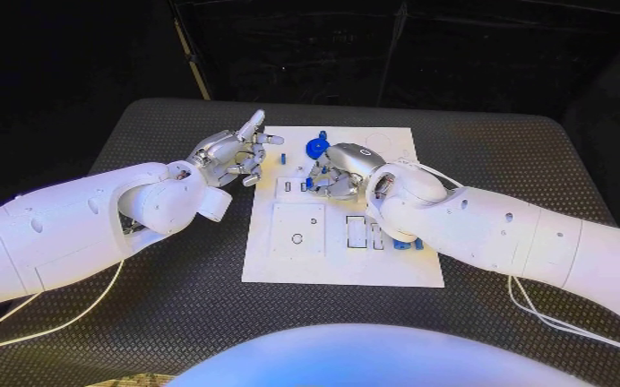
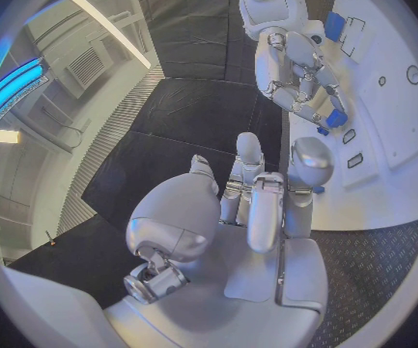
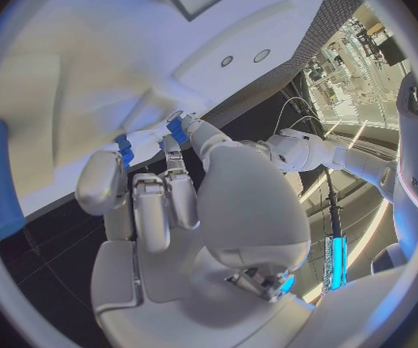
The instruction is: Assemble the parts on the task board
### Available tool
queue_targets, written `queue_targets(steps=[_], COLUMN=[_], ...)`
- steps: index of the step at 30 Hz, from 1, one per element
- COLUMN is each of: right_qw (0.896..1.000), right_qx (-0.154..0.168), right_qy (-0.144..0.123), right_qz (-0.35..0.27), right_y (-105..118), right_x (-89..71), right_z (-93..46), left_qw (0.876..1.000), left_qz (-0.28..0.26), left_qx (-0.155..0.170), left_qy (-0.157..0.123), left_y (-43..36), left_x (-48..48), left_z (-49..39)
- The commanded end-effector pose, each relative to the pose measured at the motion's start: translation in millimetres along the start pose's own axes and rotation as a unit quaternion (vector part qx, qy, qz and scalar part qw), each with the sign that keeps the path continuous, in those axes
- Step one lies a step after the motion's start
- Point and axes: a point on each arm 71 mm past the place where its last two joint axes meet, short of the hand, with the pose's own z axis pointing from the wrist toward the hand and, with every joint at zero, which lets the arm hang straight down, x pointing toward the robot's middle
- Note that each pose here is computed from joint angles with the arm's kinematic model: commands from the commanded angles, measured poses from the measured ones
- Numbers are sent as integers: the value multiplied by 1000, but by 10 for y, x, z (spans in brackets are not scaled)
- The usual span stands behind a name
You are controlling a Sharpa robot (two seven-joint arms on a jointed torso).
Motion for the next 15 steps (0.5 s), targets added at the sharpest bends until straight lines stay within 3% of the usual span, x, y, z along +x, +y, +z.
queue_targets(steps=[1,15], right_qw=[1000,1000], right_qx=[2,5], right_qy=[3,7], right_qz=[-10,-18], right_y=[11,35], right_x=[5,36], right_z=[17,49], left_qw=[1000,1000], left_qz=[3,10], left_qx=[9,8], left_qy=[10,17], left_y=[-23,-21], left_x=[21,36], left_z=[6,12])
